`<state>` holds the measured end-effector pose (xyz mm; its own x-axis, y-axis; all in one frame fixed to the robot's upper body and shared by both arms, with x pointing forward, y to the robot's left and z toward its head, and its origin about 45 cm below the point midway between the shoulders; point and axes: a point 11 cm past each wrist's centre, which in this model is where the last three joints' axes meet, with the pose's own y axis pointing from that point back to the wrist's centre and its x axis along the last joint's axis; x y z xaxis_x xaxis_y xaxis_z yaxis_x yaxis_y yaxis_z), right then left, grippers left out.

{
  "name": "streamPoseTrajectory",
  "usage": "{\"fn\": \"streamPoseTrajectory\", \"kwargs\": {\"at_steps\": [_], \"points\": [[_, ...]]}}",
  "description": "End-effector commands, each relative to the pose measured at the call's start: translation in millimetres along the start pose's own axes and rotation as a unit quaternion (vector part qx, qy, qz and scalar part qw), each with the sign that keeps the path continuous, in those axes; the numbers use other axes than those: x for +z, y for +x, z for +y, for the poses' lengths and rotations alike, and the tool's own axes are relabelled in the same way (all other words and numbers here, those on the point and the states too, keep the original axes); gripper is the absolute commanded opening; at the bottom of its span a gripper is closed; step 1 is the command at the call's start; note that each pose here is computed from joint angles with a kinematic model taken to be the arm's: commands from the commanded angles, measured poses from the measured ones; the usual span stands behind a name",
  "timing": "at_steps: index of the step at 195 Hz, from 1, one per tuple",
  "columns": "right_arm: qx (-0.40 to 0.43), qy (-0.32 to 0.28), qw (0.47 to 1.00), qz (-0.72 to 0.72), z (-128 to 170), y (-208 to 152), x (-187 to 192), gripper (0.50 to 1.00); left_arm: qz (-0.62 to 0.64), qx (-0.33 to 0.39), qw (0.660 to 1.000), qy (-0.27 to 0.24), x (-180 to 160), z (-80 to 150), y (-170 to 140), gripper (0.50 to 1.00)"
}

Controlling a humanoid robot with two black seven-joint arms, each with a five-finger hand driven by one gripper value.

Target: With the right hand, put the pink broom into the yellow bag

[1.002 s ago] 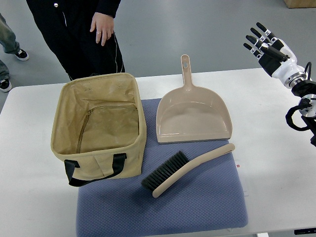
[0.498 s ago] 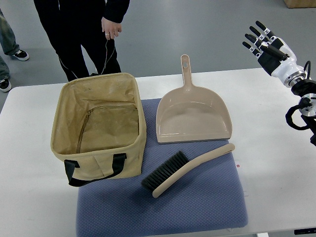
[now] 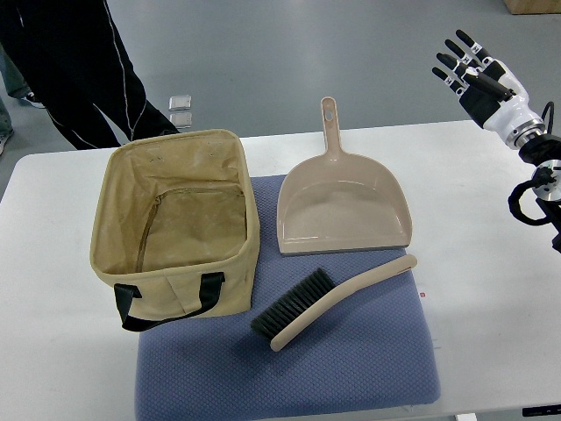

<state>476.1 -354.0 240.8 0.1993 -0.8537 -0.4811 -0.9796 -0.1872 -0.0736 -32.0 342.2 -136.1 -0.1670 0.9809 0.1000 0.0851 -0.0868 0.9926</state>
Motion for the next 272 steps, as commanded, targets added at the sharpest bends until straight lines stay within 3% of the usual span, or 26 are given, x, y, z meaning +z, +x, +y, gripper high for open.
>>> {"fn": "streamPoseTrajectory", "kwargs": {"at_steps": [1, 81, 185, 272], "points": [[0.002, 0.002, 1.000, -0.002, 0, 1, 0, 0.928, 0.000, 0.000, 1.000, 0.000, 0, 0, 0, 1.000], [-0.005, 0.000, 1.000, -0.008, 1, -2, 4, 0.928, 0.000, 0.000, 1.000, 0.000, 0, 0, 0, 1.000], [-0.081, -0.032, 0.995, 0.040, 9, -7, -7, 0.926, 0.000, 0.000, 1.000, 0.000, 0, 0, 0, 1.000], [-0.229, -0.087, 0.946, 0.212, 25, -66, -15, 0.919, 0.000, 0.000, 1.000, 0.000, 0, 0, 0, 1.000]]}}
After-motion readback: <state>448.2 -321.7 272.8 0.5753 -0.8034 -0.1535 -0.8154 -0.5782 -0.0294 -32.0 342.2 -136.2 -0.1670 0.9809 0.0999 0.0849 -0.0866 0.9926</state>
